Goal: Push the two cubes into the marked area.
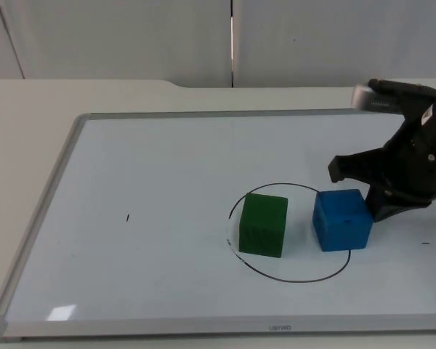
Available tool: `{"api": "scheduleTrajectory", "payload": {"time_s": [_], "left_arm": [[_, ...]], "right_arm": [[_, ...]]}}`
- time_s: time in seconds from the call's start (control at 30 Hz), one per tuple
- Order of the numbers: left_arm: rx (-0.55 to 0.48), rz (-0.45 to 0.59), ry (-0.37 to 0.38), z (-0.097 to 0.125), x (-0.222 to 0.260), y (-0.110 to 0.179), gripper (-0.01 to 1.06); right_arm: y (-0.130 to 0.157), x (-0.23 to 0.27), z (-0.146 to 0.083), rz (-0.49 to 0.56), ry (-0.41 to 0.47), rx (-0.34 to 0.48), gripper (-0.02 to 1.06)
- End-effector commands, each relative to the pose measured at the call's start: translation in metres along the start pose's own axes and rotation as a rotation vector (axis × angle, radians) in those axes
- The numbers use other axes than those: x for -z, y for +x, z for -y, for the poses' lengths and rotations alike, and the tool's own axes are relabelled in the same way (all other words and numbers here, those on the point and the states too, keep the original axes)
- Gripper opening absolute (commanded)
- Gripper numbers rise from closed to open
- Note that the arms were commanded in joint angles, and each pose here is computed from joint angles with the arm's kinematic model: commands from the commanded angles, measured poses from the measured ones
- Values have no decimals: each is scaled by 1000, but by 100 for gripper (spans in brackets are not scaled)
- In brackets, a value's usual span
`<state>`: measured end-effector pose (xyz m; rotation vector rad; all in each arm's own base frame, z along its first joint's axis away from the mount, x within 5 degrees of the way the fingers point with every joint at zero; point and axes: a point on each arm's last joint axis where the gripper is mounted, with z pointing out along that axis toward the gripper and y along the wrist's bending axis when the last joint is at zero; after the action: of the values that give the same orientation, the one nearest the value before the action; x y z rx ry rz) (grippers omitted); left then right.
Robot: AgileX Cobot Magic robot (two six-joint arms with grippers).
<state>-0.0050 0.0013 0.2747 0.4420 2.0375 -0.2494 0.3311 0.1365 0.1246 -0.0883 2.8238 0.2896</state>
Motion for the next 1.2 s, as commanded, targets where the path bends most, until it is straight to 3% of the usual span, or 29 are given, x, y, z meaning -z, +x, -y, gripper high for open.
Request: {"api": "scheduleTrajectory", "payload": {"time_s": [0.0,0.57,0.87,1.17], "left_arm": [[8,11,-2,0,-1,0,0],[8,11,-2,0,-1,0,0],[8,11,-2,0,-1,0,0],[8,11,-2,0,-1,0,0]], "right_arm": [[-2,0,-2,15,-4,-2,0],[-1,0,-3,10,-15,-38,0],[3,-1,-27,52,-45,24,0],[3,-1,-27,50,-43,32,0]]}}
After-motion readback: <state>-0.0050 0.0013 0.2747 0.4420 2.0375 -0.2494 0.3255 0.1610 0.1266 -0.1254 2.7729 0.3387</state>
